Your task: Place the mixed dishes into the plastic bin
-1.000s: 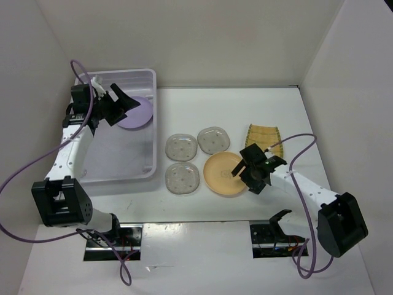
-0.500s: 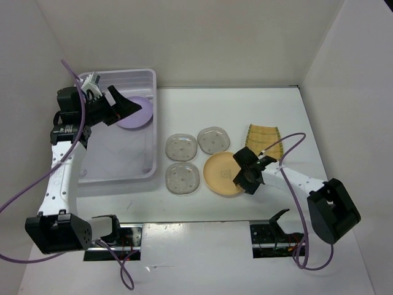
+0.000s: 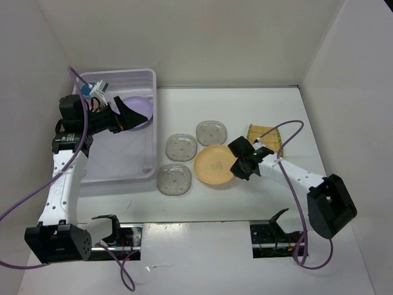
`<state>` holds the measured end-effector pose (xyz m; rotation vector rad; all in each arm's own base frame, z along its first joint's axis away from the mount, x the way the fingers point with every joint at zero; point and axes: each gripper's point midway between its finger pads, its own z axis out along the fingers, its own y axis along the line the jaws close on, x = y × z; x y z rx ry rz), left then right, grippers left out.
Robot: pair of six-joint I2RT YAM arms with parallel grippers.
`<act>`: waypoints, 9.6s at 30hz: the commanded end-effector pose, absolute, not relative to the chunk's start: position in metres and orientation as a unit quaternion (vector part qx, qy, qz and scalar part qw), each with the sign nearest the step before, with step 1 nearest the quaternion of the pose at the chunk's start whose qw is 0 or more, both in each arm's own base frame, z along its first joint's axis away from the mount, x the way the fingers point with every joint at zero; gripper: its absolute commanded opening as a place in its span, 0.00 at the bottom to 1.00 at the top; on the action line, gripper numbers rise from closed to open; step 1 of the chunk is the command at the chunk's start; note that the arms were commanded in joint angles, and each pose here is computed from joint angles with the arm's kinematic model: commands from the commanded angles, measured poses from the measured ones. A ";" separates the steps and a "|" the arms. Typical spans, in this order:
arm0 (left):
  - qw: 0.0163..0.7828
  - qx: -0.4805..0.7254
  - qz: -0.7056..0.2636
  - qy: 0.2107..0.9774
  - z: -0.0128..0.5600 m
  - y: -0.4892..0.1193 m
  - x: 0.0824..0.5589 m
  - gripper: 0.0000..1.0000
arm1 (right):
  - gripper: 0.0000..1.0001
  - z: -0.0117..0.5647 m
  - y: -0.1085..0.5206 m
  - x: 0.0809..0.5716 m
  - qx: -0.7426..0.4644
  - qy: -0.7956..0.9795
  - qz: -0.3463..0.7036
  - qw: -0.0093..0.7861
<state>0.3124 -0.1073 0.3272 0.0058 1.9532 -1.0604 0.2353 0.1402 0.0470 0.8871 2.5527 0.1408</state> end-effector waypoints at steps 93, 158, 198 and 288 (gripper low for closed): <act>0.397 -0.534 -0.208 0.716 0.095 0.025 0.546 0.12 | 0.80 0.123 -0.032 0.305 0.505 0.769 0.036 0.389; 0.283 0.162 -0.487 0.811 0.224 -0.311 0.389 1.00 | 0.71 0.041 -0.027 0.316 0.503 0.818 0.017 0.278; 0.257 -0.121 -0.478 0.831 0.080 -0.535 0.399 0.97 | 0.80 0.121 -0.099 0.347 0.398 0.848 -0.021 0.350; 0.391 -0.538 -0.113 0.739 0.133 0.063 0.318 0.00 | 0.74 0.067 0.135 0.493 0.056 0.908 0.270 0.314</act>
